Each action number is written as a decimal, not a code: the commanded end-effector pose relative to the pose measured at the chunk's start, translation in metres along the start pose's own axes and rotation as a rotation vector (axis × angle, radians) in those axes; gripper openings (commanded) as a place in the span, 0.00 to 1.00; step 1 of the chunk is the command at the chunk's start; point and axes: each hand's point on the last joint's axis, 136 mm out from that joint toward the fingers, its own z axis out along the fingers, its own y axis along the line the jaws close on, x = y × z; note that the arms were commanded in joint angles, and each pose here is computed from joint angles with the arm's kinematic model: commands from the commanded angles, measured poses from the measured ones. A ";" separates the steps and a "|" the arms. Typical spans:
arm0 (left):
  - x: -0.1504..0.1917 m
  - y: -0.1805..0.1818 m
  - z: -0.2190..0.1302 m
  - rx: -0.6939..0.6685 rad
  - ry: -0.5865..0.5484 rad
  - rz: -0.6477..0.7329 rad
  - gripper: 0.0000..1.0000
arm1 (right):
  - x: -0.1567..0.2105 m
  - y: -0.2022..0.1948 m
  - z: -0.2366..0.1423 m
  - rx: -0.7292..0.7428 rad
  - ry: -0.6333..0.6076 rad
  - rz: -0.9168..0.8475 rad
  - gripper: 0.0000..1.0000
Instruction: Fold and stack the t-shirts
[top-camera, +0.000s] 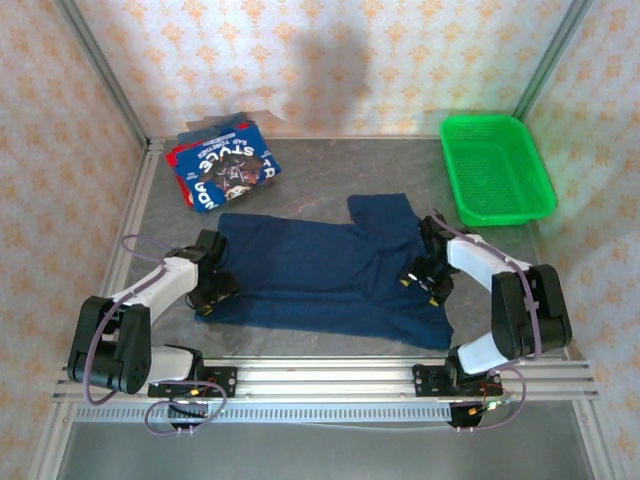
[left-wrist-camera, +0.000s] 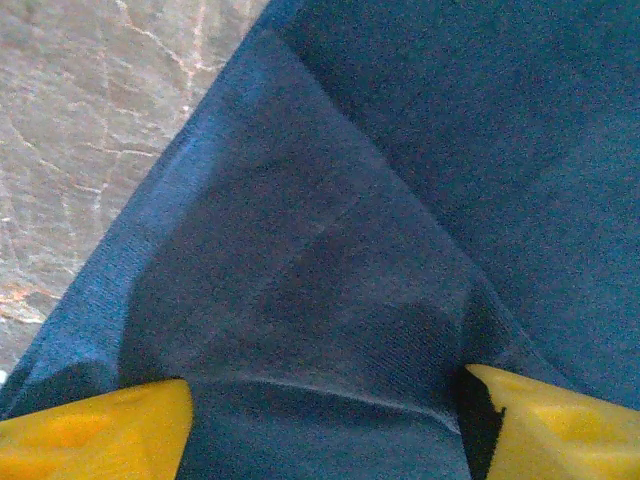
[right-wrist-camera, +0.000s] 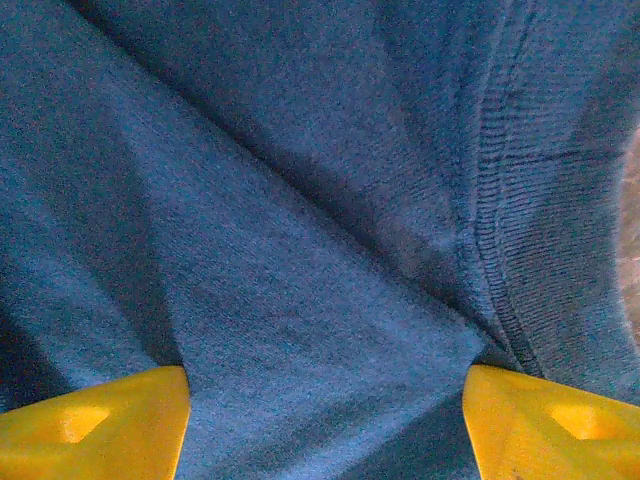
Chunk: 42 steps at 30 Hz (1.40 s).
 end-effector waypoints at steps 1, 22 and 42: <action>-0.004 -0.015 -0.025 0.040 0.000 0.007 0.77 | -0.028 0.029 -0.034 -0.099 -0.127 -0.044 0.74; -0.149 -0.140 -0.159 0.389 -0.364 0.085 0.91 | -0.248 0.206 -0.031 -0.269 -0.157 -0.287 0.63; -0.146 -0.099 -0.102 0.283 -0.265 0.010 0.90 | -0.215 0.226 0.008 -0.424 0.006 -0.234 0.31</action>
